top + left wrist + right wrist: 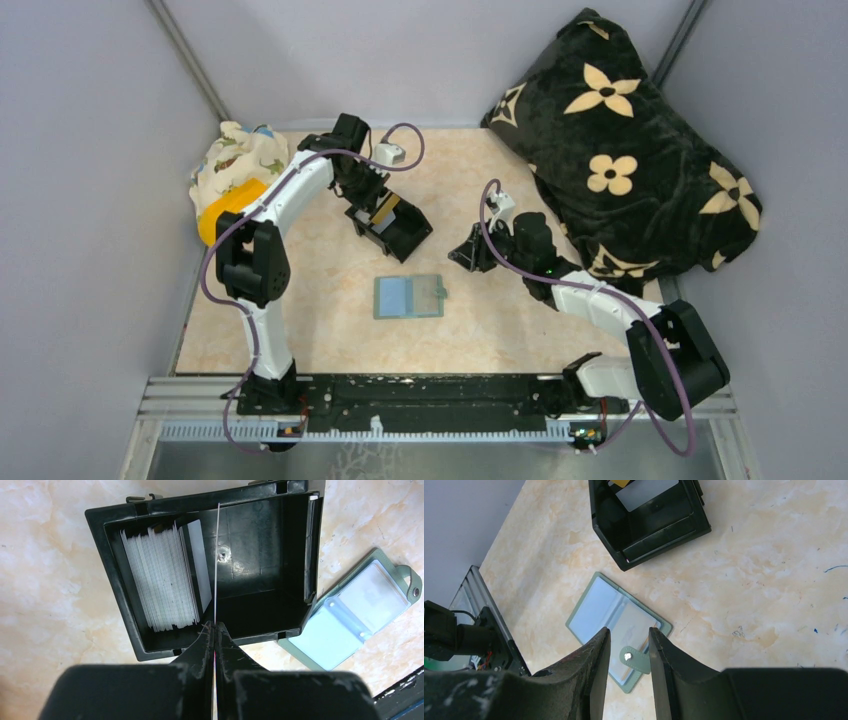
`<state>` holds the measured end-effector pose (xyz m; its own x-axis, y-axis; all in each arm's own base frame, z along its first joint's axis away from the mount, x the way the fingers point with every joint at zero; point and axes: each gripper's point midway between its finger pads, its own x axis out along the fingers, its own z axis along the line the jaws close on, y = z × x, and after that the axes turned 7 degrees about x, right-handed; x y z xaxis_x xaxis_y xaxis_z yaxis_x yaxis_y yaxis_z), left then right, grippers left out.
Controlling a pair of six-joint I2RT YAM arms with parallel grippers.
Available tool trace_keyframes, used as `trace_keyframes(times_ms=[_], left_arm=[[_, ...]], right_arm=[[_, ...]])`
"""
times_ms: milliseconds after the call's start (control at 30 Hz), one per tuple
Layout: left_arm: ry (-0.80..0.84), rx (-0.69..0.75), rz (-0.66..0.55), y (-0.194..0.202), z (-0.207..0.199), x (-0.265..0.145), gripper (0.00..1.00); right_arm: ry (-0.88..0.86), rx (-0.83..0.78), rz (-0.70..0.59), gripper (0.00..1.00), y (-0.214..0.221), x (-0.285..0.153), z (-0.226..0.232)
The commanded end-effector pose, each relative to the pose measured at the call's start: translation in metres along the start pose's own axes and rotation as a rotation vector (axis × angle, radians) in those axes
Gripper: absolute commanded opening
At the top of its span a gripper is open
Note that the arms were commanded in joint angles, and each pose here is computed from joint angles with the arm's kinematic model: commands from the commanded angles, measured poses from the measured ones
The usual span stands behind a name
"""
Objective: Take the credit cards out of the card holder
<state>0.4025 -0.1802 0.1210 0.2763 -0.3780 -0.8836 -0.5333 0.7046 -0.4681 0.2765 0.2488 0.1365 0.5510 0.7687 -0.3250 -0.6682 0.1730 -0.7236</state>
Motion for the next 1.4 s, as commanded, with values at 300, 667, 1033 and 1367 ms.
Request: trace_keyframes(times_ms=[300, 667, 1033, 1367], left_arm=[[-0.003, 0.043, 0.033, 0.006, 0.002, -0.01, 0.0], [0.057, 0.035, 0.078, 0.017, -0.003, 0.01, 0.0], [0.056, 0.012, 0.119, 0.022, 0.003, 0.028, 0.0], [0.06, 0.022, 0.133, 0.019, 0.001, 0.038, 0.0]], right_arm=[[-0.011, -0.029, -0.044, 0.35, -0.013, 0.005, -0.002], [-0.002, -0.024, -0.042, 0.35, -0.009, 0.006, -0.006], [0.012, -0.014, -0.038, 0.34, -0.006, 0.007, -0.013], [0.01, -0.013, -0.035, 0.34, -0.005, 0.008, -0.014]])
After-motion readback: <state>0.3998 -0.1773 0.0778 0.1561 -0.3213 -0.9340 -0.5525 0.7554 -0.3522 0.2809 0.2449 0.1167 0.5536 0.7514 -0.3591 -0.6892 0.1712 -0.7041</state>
